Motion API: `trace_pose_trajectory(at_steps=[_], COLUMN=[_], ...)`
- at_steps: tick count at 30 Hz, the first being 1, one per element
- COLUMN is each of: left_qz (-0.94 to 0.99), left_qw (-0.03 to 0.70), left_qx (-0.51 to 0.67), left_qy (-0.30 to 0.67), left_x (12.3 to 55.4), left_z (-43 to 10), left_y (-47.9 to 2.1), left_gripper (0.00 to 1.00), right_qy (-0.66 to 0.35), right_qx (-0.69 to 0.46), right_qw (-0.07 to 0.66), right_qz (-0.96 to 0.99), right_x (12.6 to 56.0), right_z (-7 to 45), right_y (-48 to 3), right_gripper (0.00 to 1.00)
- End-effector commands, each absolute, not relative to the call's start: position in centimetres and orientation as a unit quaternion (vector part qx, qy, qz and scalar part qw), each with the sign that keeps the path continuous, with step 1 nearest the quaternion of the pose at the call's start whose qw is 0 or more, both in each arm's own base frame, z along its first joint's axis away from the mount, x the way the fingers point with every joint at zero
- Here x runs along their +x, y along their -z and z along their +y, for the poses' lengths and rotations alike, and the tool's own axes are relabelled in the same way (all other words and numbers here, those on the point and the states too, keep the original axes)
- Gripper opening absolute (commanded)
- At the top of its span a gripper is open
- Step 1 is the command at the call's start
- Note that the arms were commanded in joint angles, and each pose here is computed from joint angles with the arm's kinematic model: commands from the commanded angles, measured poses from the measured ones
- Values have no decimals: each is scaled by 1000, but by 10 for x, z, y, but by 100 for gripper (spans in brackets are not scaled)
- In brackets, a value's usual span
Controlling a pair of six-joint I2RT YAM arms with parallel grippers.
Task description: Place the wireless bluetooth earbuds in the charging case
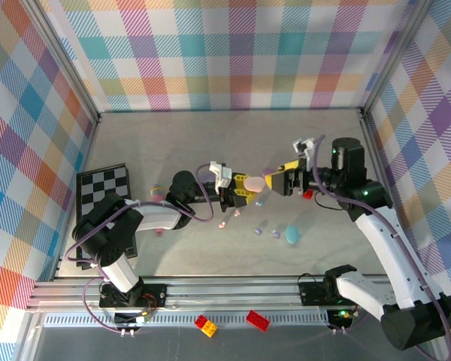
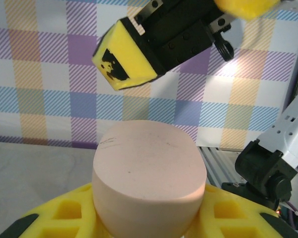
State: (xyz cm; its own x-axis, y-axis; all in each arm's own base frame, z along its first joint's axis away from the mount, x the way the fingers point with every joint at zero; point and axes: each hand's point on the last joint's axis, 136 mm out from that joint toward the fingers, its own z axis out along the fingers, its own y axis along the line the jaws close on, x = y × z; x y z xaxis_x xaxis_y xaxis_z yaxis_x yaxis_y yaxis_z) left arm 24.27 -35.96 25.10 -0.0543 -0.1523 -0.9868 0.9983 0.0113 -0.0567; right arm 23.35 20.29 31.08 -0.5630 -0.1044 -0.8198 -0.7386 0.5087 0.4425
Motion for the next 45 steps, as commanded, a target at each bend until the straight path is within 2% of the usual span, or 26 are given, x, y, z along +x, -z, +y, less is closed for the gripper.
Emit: trace_pose_trajectory(at_steps=[1, 12, 20, 37, 45], left_qz=[451, 457, 453, 455, 460], left_qw=[530, 524, 524, 521, 527], left_qx=[451, 444, 442, 444, 441], left_qy=[558, 565, 570, 569, 562], left_x=[230, 230, 228, 228, 230], left_z=[-351, -349, -348, -348, -345], left_y=[-267, -268, -276, -271, -267], left_gripper=[33, 33, 33, 33, 33], right_qy=[-304, -278, -245, -245, -258], right_qx=[-397, -449, -438, -386, -361], right_qw=[424, 412, 422, 505, 513], right_qz=[755, 742, 755, 732, 735], right_x=[228, 231, 245, 266, 273], right_z=[204, 231, 229, 231, 233], right_y=[-299, -287, -283, -323, -334], right_gripper=[83, 84, 84, 84, 83])
